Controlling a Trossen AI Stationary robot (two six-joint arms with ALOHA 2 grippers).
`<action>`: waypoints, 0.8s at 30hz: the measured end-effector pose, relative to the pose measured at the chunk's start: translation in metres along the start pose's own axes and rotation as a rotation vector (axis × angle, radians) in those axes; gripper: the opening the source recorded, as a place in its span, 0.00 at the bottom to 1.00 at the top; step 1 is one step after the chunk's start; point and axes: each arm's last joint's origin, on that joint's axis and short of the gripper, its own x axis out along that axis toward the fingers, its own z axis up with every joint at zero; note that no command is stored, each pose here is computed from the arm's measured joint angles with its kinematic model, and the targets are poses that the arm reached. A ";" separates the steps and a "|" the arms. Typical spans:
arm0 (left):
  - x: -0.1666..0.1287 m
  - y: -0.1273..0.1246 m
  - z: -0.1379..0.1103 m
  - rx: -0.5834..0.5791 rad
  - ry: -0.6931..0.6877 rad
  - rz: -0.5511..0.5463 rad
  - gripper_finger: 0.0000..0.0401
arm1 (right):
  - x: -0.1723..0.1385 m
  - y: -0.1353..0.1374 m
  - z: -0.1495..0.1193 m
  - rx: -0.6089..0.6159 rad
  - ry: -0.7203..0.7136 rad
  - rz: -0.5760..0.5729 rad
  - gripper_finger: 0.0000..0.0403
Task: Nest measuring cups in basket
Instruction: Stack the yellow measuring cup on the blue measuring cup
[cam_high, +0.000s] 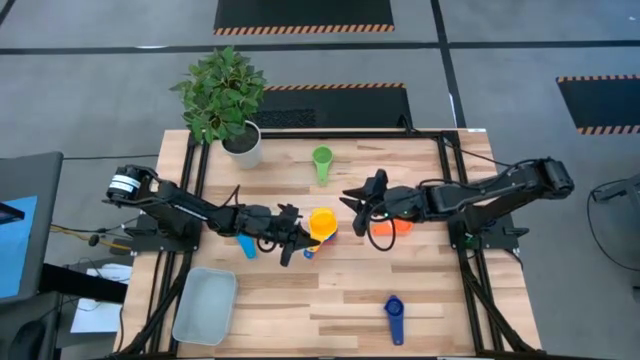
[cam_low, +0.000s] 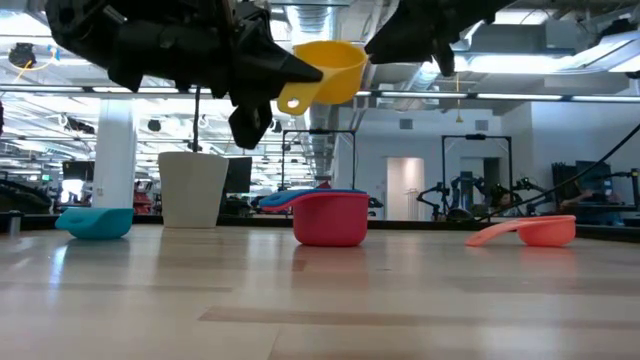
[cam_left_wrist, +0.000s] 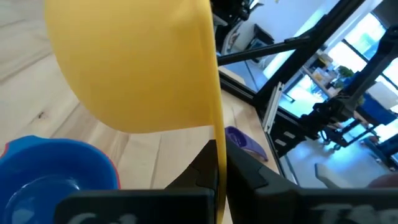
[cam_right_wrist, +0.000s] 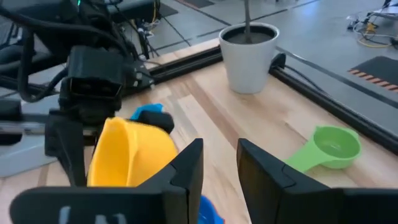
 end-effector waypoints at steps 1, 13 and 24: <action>0.000 0.000 0.000 0.001 0.000 -0.001 0.00 | 0.000 0.001 -0.001 -0.002 0.002 0.003 0.30; 0.016 0.009 -0.008 -0.048 0.000 -0.147 0.00 | -0.003 0.005 -0.002 -0.002 0.000 0.022 0.29; 0.031 0.040 -0.016 -0.374 0.149 -0.161 0.00 | -0.002 0.005 -0.003 -0.009 0.016 0.016 0.29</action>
